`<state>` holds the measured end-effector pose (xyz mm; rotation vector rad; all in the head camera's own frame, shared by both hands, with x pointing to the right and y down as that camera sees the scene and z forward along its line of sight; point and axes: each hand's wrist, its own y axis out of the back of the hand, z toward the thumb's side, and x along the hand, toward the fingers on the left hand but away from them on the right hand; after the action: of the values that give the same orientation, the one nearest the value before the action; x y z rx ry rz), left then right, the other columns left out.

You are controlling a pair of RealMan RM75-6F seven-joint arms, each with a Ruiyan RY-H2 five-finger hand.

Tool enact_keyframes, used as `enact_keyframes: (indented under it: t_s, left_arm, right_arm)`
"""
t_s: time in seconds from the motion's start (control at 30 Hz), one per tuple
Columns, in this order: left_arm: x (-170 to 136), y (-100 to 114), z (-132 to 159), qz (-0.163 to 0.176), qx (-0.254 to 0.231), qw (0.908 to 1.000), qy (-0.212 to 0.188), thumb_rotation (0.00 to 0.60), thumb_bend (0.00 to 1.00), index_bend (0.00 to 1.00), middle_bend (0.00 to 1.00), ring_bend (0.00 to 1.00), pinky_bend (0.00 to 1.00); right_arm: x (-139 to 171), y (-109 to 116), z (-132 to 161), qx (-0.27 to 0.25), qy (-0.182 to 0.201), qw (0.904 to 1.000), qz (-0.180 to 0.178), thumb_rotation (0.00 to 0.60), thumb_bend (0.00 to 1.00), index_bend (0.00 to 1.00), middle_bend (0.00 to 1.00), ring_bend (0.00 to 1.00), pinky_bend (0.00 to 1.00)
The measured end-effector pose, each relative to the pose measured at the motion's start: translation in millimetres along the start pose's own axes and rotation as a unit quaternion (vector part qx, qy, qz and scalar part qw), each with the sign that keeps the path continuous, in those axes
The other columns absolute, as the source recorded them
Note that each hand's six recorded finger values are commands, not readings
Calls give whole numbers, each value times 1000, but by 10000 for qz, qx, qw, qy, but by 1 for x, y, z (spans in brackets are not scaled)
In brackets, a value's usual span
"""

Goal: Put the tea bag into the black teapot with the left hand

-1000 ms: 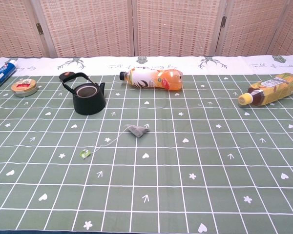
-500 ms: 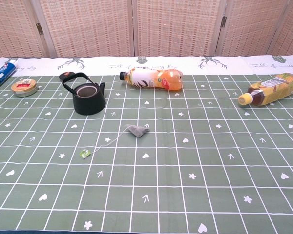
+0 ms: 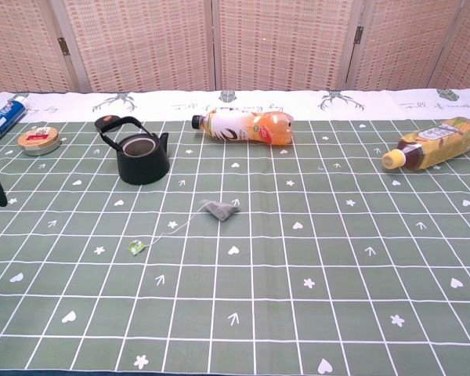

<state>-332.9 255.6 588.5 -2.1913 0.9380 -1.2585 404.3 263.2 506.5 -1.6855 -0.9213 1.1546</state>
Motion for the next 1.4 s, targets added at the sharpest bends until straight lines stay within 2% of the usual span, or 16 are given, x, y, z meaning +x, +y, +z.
enact_keyframes:
  t_s: [0.07, 0.17, 0.33, 0.5, 0.77, 0.93, 1.17, 1.4]
  left_arm:
    - [12, -4, 2, -6, -28, 10000, 27, 600, 432, 503, 1000, 1000, 1000]
    - [31, -10, 6, -45, -117, 9999, 74, 600, 460, 473, 1000, 1000, 1000]
    - [61, -29, 11, -429, -396, 9982, 138, 600, 463, 451, 1000, 1000, 1000]
    - [87, -47, 14, -623, -460, 9968, 176, 600, 463, 453, 1000, 1000, 1000]
    - [104, -61, 21, -589, -123, 9982, 75, 600, 455, 472, 1000, 1000, 1000]
    - [110, -62, 28, -466, 150, 9988, 26, 600, 411, 461, 1000, 1000, 1000]
    - [116, -67, 23, -349, 328, 9988, 85, 600, 342, 437, 1000, 1000, 1000]
    - [126, -75, 20, -301, 369, 9988, 83, 600, 330, 477, 1000, 1000, 1000]
  right_arm:
    - [0, 2, 0, -27, 50, 10000, -27, 600, 365, 0, 0, 0, 0]
    - [0, 3, 0, -58, 114, 9999, -32, 600, 365, 0, 0, 0, 0]
    - [-2, 2, 0, -79, 131, 9999, 3, 600, 365, 0, 0, 0, 0]
    - [-2, 3, 0, -93, 129, 9999, -16, 600, 365, 0, 0, 0, 0]
    - [0, 4, 1, -83, 162, 9998, -44, 600, 365, 0, 0, 0, 0]
    - [0, 5, 0, -96, 148, 9998, -87, 600, 365, 0, 0, 0, 0]
    - [-1, 3, 1, -68, 167, 9998, -55, 600, 365, 0, 0, 0, 0]
    - [-1, 3, 2, -44, 175, 9998, -55, 600, 364, 0, 0, 0, 0]
